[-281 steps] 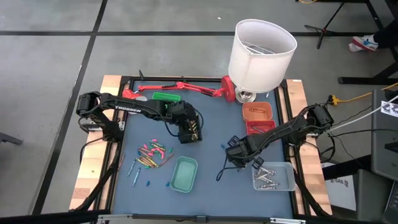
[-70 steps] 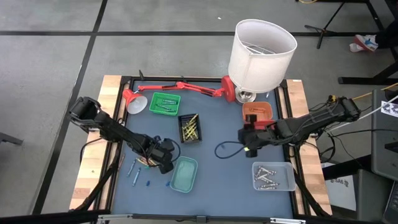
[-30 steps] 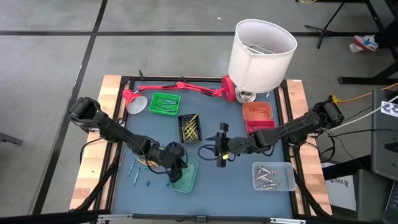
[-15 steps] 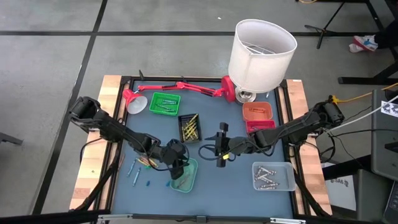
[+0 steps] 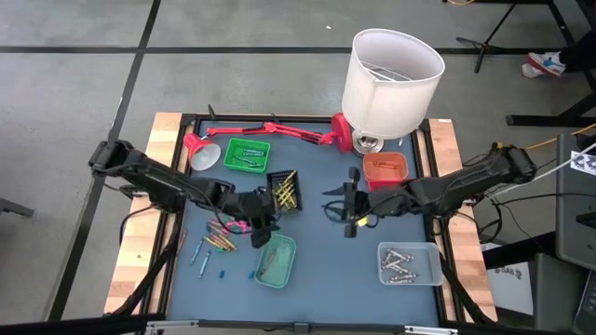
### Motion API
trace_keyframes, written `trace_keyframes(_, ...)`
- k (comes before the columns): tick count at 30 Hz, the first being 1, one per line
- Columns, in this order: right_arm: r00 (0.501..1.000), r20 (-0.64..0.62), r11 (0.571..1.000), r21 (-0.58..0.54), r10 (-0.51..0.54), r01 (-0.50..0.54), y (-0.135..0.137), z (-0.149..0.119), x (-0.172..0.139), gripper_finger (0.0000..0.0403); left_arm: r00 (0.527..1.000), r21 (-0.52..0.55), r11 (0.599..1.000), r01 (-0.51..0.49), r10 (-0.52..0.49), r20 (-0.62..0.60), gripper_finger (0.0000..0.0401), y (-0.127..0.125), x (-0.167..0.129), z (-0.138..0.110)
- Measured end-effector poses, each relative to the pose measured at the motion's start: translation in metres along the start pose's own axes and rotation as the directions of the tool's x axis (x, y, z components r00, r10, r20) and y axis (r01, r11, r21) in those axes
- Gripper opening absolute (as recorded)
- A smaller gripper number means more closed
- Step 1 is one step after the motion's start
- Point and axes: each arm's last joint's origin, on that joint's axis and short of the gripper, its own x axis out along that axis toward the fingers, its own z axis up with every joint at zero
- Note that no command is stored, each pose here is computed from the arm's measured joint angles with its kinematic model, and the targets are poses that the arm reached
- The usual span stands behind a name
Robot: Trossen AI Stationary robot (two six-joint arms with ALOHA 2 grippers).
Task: Sort crayons
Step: Put the blue green crayon into the green bin
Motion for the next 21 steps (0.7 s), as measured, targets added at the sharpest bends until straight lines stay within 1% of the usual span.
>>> trace_keyframes(2, 1.0, -0.016, 1.0, 0.002, -0.001, 0.001, -0.01, 0.001, -0.009, 0.0147, 1.0, 0.008, 1.0, -0.012, 0.012, 0.018, 0.0127, 0.006, -0.009, 0.006)
trace_keyframes(6, 0.998, -0.058, 1.0, 0.016, 0.015, -0.015, -0.032, -0.002, -0.026, 0.0147, 0.997, 0.012, 0.997, -0.074, 0.074, 0.006, 0.0127, 0.021, -0.03, 0.012)
trace_keyframes(10, 0.997, -0.073, 0.999, 0.047, 0.006, -0.003, -0.053, -0.004, -0.039, 0.0147, 0.989, 0.01, 0.989, -0.147, 0.147, -0.032, 0.0128, 0.038, -0.053, 0.012)
trace_keyframes(12, 0.998, -0.058, 0.998, 0.068, 0.006, -0.003, -0.063, -0.009, -0.044, 0.0147, 0.98, 0.018, 0.982, -0.188, 0.188, -0.062, 0.0128, 0.046, -0.064, 0.01)
trace_keyframes(17, 0.997, -0.057, 0.994, 0.107, 0.043, -0.037, -0.076, -0.035, -0.053, 0.0147, 0.952, 0.056, 0.961, -0.27, 0.275, -0.137, 0.0128, 0.06, -0.083, 0.003)
trace_keyframes(19, 0.998, -0.057, 0.992, 0.122, 0.036, -0.028, -0.08, -0.049, -0.057, 0.0147, 0.944, 0.07, 0.956, -0.285, 0.293, -0.153, 0.0128, 0.064, -0.086, 0.001)
trace_keyframes(21, 0.999, -0.033, 0.991, 0.137, 0.008, -0.003, -0.084, -0.059, -0.061, 0.0147, 0.932, 0.088, 0.949, -0.302, 0.313, -0.183, 0.0128, 0.067, -0.087, -0.001)
